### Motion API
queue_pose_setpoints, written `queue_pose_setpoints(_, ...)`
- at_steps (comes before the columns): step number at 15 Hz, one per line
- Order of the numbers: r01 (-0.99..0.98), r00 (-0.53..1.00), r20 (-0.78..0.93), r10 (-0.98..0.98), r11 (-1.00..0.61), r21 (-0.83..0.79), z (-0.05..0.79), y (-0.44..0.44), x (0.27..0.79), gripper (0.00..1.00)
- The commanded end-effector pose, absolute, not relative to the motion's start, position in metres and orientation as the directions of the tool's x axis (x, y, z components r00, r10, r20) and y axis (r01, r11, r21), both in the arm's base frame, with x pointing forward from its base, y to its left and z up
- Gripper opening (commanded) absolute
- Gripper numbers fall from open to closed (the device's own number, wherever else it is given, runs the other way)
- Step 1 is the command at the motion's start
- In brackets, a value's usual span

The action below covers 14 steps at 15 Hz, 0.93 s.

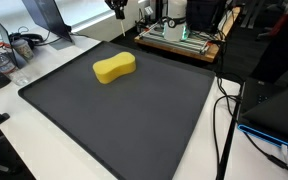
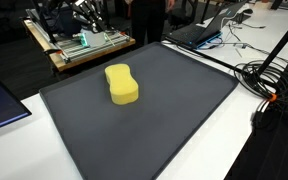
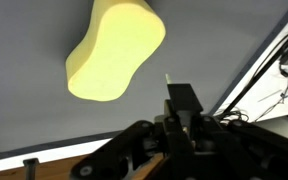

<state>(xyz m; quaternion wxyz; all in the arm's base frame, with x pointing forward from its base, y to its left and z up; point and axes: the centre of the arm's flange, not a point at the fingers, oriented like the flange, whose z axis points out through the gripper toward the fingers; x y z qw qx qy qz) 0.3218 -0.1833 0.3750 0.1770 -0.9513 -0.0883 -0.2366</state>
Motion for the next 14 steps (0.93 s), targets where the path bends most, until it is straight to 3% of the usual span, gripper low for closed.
queue_pose_setpoints(1,0.298,0.834,0.510,0.210,-0.950,-0.094,0.366,-0.141,0.315,0.03)
queue_pose_setpoints(7,0.376,0.774,0.458,0.438,-0.899,0.225,0.371,-0.081,0.329,0.03)
queue_pose_setpoints(14,0.567,0.629,0.298,0.718,-0.685,0.456,0.365,0.004,0.346,0.03)
